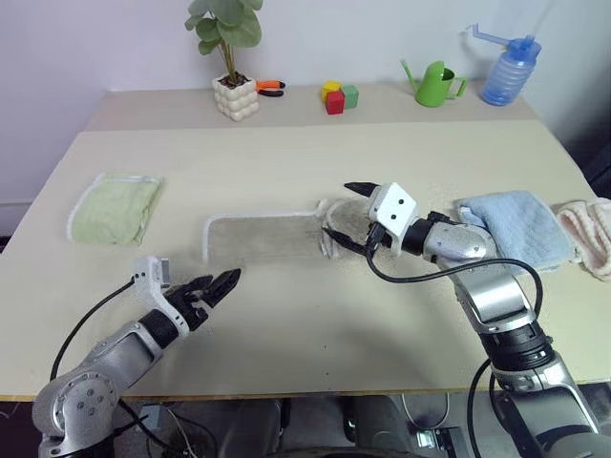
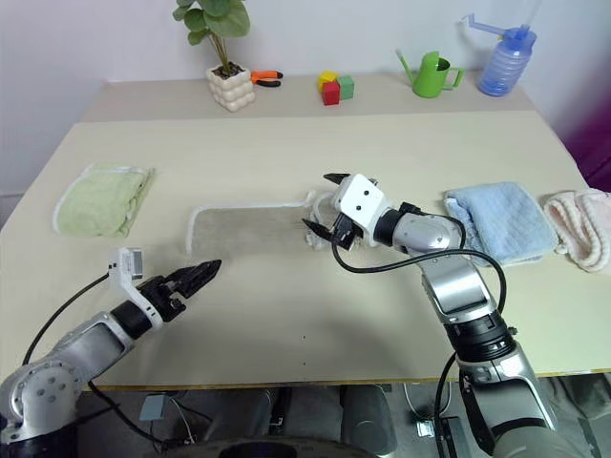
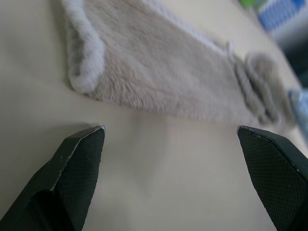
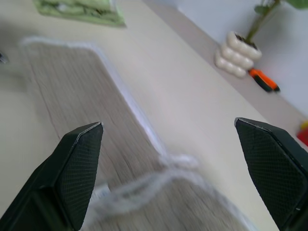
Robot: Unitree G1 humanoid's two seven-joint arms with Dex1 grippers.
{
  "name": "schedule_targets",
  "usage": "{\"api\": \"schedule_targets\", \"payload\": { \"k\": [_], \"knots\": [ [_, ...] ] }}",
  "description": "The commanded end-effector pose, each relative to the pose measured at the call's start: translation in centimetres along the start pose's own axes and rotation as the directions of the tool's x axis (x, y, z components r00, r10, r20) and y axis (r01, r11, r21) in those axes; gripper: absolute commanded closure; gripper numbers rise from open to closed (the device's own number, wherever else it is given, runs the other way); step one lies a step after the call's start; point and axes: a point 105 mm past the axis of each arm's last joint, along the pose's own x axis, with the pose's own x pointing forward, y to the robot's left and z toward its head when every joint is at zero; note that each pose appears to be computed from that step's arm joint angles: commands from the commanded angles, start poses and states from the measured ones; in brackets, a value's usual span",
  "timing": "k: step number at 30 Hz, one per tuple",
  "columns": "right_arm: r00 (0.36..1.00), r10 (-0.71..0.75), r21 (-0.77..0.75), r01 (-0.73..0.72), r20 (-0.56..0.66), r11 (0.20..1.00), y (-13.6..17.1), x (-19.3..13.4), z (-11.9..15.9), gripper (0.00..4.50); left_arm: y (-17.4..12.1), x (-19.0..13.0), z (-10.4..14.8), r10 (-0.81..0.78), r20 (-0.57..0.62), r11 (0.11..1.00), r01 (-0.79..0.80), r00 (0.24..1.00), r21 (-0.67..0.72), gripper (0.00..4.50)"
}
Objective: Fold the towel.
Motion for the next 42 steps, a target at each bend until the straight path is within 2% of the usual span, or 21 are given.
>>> {"api": "schedule_targets", "payload": {
  "k": [1, 6, 8, 11, 12, 16, 19, 24, 29, 32, 34, 38, 42],
  "knots": [
    [0.998, 0.024, -0.042, -0.022, 0.052, 0.999, 0.8, 0.3, 1.4, 0.04, 1.2, 1.3, 1.2, 0.084, 0.079, 0.985, -0.070, 0.993, -0.160, 0.00],
    [0.998, 0.031, -0.042, -0.028, 0.060, 0.999, 1.4, 0.6, 1.7, 0.04, 1.8, 3.0, 1.5, 0.152, 0.084, 0.968, -0.131, 0.985, -0.215, 0.00],
    [0.998, 0.033, -0.043, -0.031, 0.058, 0.999, 1.6, 0.6, 1.6, 0.00, 1.6, 3.4, 1.7, 0.146, 0.092, 0.967, -0.122, 0.985, -0.223, 0.52],
    [0.998, 0.040, -0.043, -0.038, 0.050, 0.998, 2.0, 0.3, 1.4, 0.00, 1.2, 3.6, 2.1, 0.123, 0.104, 0.970, -0.098, 0.987, -0.223, 1.83],
    [0.998, 0.043, -0.043, -0.041, 0.047, 0.998, 2.2, 0.3, 1.4, 0.00, 1.2, 3.6, 2.2, 0.121, 0.110, 0.970, -0.094, 0.987, -0.225, 2.45],
    [0.998, 0.053, -0.043, -0.051, 0.032, 0.998, 2.8, -0.1, 1.1, 0.00, 1.2, 3.0, 3.4, 0.098, 0.168, 0.971, -0.057, 0.981, -0.234, 4.47],
    [0.998, 0.053, -0.037, -0.052, 0.026, 0.998, 3.1, -0.3, 1.0, 0.00, 0.9, 2.4, 5.0, 0.069, 0.239, 0.978, -0.018, 0.969, -0.209, 4.47],
    [0.999, 0.049, -0.032, -0.049, 0.017, 0.998, 3.1, -0.7, 0.9, 0.00, 1.2, 0.2, 9.0, 0.054, 0.379, 0.996, -0.026, 0.924, -0.081, 4.47],
    [0.999, 0.041, -0.028, -0.041, 0.001, 0.999, 2.6, -0.8, 0.4, 0.00, -0.2, -0.8, 11.8, -0.023, 0.370, 0.978, -0.056, 0.929, 0.201, 4.47],
    [0.999, 0.041, -0.027, -0.041, -0.005, 0.999, 2.5, -0.8, 0.2, 0.00, -2.2, -0.2, 12.1, -0.117, 0.304, 0.936, 0.002, 0.945, 0.352, 4.47],
    [0.999, 0.037, -0.024, -0.037, -0.012, 0.999, 2.4, -0.7, -0.1, 0.00, -4.7, 0.8, 11.6, -0.216, 0.212, 0.876, 0.093, 0.953, 0.473, 4.47],
    [0.999, 0.029, -0.024, -0.029, -0.030, 0.999, 2.3, -0.8, -0.6, 0.00, -8.4, 2.7, 8.8, -0.365, -0.001, 0.746, 0.293, 0.931, 0.598, 4.47],
    [0.998, 0.001, -0.024, -0.002, -0.063, 1.000, 2.0, -1.0, -1.4, 0.00, -11.1, 5.2, 5.0, -0.453, -0.240, 0.597, 0.492, 0.858, 0.633, 4.47]
  ]
}}
